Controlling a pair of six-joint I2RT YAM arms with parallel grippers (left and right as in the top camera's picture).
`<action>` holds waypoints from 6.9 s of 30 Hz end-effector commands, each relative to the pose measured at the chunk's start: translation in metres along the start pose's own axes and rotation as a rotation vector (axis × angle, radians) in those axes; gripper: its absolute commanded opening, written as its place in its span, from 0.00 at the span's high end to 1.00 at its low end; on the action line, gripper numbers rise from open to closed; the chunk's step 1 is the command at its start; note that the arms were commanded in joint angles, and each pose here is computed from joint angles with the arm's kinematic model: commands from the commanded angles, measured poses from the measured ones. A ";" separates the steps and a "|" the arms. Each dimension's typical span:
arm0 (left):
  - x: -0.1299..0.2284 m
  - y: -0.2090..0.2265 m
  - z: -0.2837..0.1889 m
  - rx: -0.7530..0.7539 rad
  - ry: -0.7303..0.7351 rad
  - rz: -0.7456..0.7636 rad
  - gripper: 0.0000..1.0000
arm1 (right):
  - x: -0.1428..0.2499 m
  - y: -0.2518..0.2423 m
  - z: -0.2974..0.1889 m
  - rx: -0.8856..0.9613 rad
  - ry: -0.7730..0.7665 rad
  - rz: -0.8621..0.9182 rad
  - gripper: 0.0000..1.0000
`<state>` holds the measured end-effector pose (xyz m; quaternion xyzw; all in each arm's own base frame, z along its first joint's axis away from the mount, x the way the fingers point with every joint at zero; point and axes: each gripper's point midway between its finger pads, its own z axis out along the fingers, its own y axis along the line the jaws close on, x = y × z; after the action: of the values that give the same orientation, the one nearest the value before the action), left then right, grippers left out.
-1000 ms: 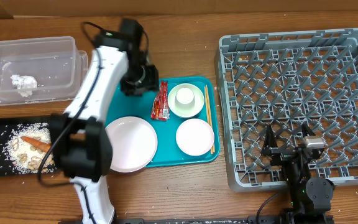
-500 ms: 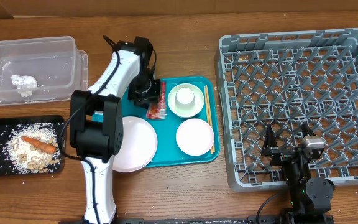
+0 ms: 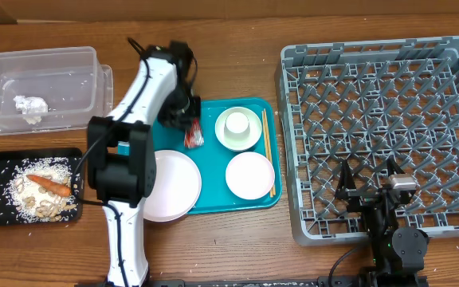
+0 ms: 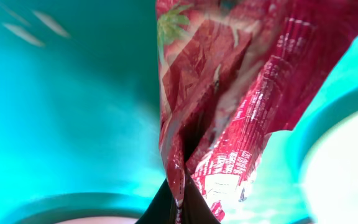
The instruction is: Sort waste into correct bins and load items into the dishwasher
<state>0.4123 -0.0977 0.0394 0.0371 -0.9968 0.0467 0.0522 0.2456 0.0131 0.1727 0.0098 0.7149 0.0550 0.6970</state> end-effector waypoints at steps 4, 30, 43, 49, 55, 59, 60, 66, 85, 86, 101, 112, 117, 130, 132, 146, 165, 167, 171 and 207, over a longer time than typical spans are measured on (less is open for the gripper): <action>-0.048 0.065 -0.176 0.010 -0.504 -0.240 0.96 | 0.003 -0.001 0.001 0.002 0.002 -0.007 0.00; -0.040 0.236 -0.194 0.095 -0.547 -0.696 0.06 | 0.003 -0.001 0.001 0.002 0.002 -0.007 0.00; 0.032 0.112 -0.266 0.279 -0.545 -0.381 0.10 | 0.003 -0.001 0.001 0.002 0.002 -0.007 0.00; 0.064 0.036 -0.241 0.255 -0.382 -0.191 0.09 | 0.003 -0.001 0.001 0.002 0.002 -0.007 0.00; 0.094 -0.010 -0.215 0.017 -0.329 -0.113 0.09 | 0.003 -0.001 0.001 0.002 0.002 -0.007 0.00; 0.102 -0.003 -0.217 -0.112 -0.367 -0.181 0.07 | 0.003 -0.001 0.001 0.002 0.002 -0.007 0.00; 0.102 0.000 -0.218 -0.123 -0.370 -0.193 0.06 | 0.003 -0.001 0.001 0.002 0.002 -0.006 0.00; 0.091 0.045 -0.223 -0.140 -0.374 -0.324 0.00 | 0.003 -0.001 0.001 0.002 0.002 -0.007 0.00; 0.138 0.139 -0.235 -0.240 -0.395 -0.551 0.00 | 0.003 -0.001 0.001 0.002 0.002 -0.007 0.00; 0.143 0.144 -0.234 -0.254 -0.393 -0.564 0.00 | 0.003 -0.001 0.001 0.002 0.002 -0.007 0.00; 0.158 0.114 -0.179 -0.080 -0.161 -0.440 0.00 | -0.005 0.032 -0.003 -0.190 -0.019 0.071 0.00; 0.142 0.055 -0.121 0.058 -0.119 -0.151 0.00 | -0.005 0.100 -0.032 -0.617 0.054 0.198 0.00; 0.147 0.044 -0.086 0.046 -0.083 -0.138 0.29 | -0.004 0.114 -0.043 -0.717 0.125 0.334 0.00; 0.136 0.049 -0.010 0.037 -0.139 -0.276 0.96 | -0.004 0.114 -0.042 -0.709 0.156 0.416 0.00; 0.130 0.052 -0.006 0.027 -0.160 -0.289 0.96 | -0.004 0.114 -0.042 -0.709 0.156 0.416 0.00; 0.094 0.060 0.049 -0.023 -0.160 -0.380 0.96 | -0.002 0.114 -0.042 -0.707 0.163 0.419 0.00; 0.027 0.096 0.031 -0.125 -0.449 -0.380 0.96 | -0.002 0.114 -0.042 -0.707 0.162 0.419 0.00; 0.019 0.099 0.022 -0.125 -0.469 -0.360 0.96 | -0.002 0.114 -0.042 -0.707 0.162 0.419 0.00; 0.012 0.103 -0.003 -0.126 -0.458 -0.368 0.96 | -0.002 0.114 -0.042 -0.707 0.166 0.430 0.00; 0.079 0.208 -0.214 -0.158 -0.434 -0.736 0.00 | -0.198 0.151 -0.075 -0.910 0.098 0.434 0.00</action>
<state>0.3395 0.1233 0.2318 0.3955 -0.9074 -0.0608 -0.1286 0.1615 0.1345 0.3697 -0.1129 0.6248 0.5147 0.5762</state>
